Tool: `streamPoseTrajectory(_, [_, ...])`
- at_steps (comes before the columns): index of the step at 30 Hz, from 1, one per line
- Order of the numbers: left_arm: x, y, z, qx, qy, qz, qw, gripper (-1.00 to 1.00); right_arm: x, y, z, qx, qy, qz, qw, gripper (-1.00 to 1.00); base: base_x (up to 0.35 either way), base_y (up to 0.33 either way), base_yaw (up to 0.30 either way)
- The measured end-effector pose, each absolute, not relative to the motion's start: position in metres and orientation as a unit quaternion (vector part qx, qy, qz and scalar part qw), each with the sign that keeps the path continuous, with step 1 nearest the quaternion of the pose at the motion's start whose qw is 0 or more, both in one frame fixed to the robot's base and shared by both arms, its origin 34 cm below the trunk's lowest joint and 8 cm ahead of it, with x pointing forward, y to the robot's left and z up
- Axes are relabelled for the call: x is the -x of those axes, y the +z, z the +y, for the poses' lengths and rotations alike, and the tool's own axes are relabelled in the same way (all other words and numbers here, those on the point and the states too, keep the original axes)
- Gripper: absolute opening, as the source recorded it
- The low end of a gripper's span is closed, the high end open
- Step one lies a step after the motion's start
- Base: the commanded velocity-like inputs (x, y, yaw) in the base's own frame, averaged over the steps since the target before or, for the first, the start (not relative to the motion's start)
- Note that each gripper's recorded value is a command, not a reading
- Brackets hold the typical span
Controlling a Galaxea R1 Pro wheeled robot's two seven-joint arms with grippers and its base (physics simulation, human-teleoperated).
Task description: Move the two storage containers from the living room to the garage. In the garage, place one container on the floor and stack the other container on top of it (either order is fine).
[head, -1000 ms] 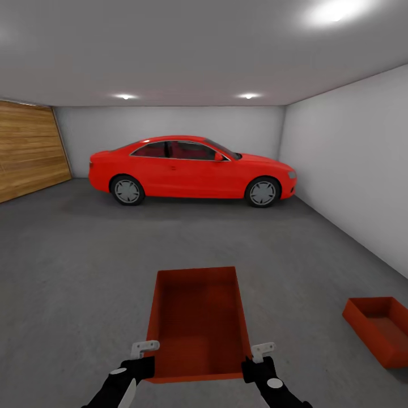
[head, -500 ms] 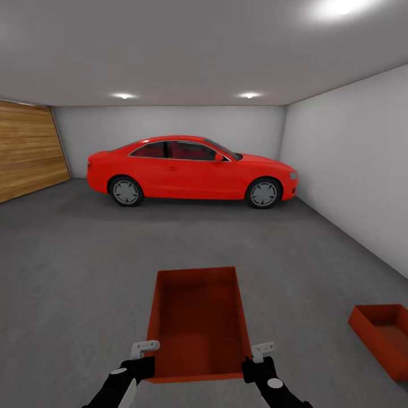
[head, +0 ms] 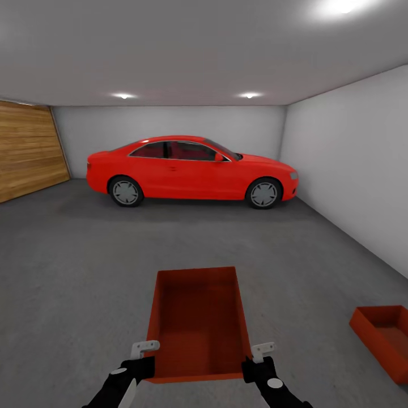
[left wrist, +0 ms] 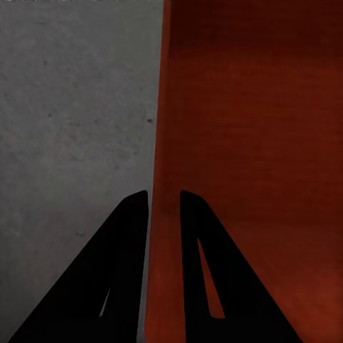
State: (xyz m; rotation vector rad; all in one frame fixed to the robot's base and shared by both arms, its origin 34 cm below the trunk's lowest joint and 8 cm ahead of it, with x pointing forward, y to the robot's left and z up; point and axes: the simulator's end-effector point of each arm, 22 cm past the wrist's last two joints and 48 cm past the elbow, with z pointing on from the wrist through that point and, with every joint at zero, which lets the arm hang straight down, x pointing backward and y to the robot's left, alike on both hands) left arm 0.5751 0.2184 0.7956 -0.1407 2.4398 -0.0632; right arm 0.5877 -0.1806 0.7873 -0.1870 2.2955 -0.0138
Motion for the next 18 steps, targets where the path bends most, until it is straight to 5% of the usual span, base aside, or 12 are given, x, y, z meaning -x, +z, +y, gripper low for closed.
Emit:
streamPoseTrajectory(5, [-0.5752,0.7959,0.2186,0.054,-0.024,0.938,0.342,-1.00,-0.5876,0.7876,-0.1803,0.074,-0.006,0.910,0.407,-1.00,0.248,0.000,0.000])
streamPoseTrajectory(18, [-0.5750,0.7958,0.2186,0.054,-0.024,0.938,0.342,-1.00,-0.5875,0.7874,-0.1803,0.074,-0.006,0.910,0.407,-1.00,0.071,0.000,0.000])
